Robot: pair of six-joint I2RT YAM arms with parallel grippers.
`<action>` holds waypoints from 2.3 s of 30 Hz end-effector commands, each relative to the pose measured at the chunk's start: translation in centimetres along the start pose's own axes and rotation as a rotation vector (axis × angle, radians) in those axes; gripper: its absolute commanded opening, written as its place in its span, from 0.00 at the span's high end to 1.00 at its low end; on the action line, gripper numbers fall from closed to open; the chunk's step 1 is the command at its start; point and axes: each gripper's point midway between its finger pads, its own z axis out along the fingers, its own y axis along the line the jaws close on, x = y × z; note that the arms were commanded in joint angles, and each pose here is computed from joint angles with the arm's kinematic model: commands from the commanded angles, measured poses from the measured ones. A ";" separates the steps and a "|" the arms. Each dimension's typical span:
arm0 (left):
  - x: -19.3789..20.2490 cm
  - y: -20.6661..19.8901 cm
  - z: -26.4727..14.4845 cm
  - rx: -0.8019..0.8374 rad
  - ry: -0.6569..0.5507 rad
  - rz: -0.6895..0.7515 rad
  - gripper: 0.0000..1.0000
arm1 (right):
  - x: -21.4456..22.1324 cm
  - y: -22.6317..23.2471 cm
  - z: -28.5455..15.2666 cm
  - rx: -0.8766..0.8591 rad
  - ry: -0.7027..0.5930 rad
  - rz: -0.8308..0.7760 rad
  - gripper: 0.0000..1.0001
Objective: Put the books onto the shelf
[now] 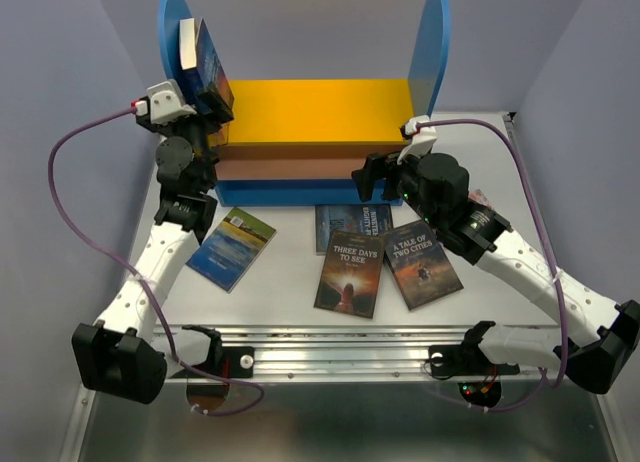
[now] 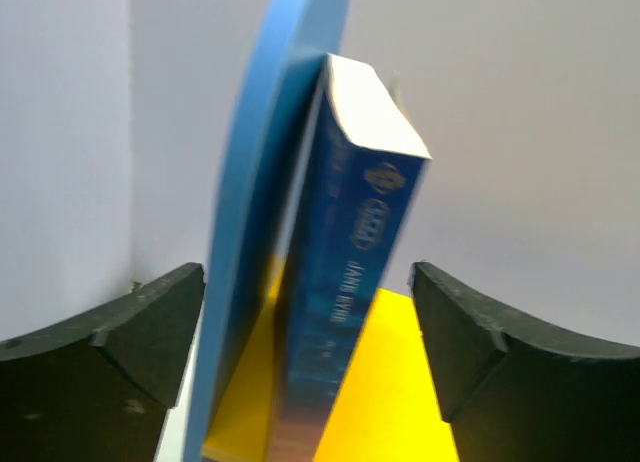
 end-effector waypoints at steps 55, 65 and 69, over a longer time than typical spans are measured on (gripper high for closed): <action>7.3 -3.1 3.1 -0.292 0.380 -0.015 1.00 | -1.3 0.4 -1.5 -0.036 -0.041 0.036 0.00; 6.8 -0.8 5.1 -0.185 0.367 0.004 1.00 | -1.4 0.2 -1.4 -0.022 -0.043 0.034 0.00; 5.8 -2.0 4.9 -0.098 0.348 -0.007 1.00 | -1.2 0.2 -1.2 -0.019 -0.036 0.034 0.00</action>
